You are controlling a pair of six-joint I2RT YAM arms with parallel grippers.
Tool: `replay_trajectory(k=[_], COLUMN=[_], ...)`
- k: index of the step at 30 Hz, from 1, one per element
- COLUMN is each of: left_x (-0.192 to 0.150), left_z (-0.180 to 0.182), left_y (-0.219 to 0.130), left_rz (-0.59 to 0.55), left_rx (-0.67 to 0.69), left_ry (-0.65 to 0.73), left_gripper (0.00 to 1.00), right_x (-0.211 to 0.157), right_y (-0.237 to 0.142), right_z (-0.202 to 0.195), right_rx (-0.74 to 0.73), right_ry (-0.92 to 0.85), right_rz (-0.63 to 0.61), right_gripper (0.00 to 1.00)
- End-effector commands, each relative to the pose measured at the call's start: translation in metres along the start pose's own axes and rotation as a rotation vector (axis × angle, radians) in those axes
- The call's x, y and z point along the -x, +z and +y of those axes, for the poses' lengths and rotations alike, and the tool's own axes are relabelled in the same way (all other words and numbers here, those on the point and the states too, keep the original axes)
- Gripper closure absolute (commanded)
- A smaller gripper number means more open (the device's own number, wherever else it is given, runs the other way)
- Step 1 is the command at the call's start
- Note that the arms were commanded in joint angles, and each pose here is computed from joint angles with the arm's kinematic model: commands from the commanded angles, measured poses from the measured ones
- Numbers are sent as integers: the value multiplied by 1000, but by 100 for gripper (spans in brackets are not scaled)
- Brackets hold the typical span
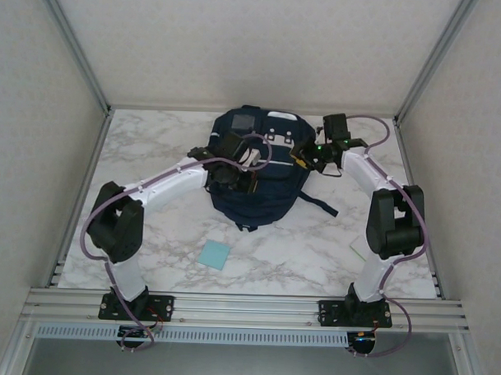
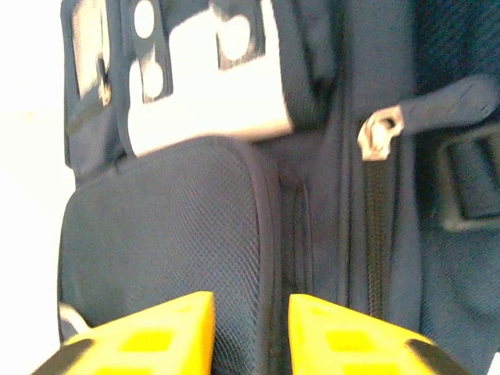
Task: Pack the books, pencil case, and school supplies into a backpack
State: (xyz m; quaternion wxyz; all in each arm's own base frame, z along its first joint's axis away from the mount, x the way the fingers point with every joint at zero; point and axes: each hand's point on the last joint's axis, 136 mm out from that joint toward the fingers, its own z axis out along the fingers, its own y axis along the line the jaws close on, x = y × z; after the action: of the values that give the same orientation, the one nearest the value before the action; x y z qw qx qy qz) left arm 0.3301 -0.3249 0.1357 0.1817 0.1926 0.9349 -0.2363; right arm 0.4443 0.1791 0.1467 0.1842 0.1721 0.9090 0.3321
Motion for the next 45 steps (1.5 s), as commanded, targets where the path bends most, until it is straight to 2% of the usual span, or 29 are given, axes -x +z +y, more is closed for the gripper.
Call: replay_trajectory(k=[1,3,9,14,19,21,22,23,25,26,27,35,42,45], left_x=[25,34,32,26,19,17,15,12,5,2,-1,-30,-35,-32], left_z=[-26,-36,-51,-63,-72,-72,-71,-68,-60,-54,-49,27,82,101], left_y=[-1,1,8,9,11,10,9,9,6,5,4,-9,-34,-44], left_rz=[-29,-39,-15,-4,9,13,18,24,37,49,59,174,192,195], left_rx=[-60,-81,-100,-118,-127,-128,-126,-114,-82,-65,-50,124,220,268], left_ry=[-38,-27,-16,-11,8,14,18,25,41,47,50,85,80,135], left_gripper=[100,100,100,100,100,100,100,100,100,100,100,100,100,100], right_x=[19,11,-24,-51,-59,-56,-54,-50,-47,-45,-45,-41,-37,-41], right_y=[-26,-34,-40,-31,-12,-4,-1,2,2,2,1,-16,-24,-22], right_z=[5,3,1,7,11,9,7,6,3,3,4,9,15,18], right_rx=[-18,-19,36,79,95,86,83,81,61,53,48,10,25,27], right_ry=[7,26,127,190,239,251,257,260,247,233,219,-22,-180,-273], right_rz=[-104,-104,-65,-21,-10,-23,-37,-51,-67,-73,-75,-77,-31,21], right_gripper=[54,47,37,35,35,40,48,63,87,96,100,100,100,100])
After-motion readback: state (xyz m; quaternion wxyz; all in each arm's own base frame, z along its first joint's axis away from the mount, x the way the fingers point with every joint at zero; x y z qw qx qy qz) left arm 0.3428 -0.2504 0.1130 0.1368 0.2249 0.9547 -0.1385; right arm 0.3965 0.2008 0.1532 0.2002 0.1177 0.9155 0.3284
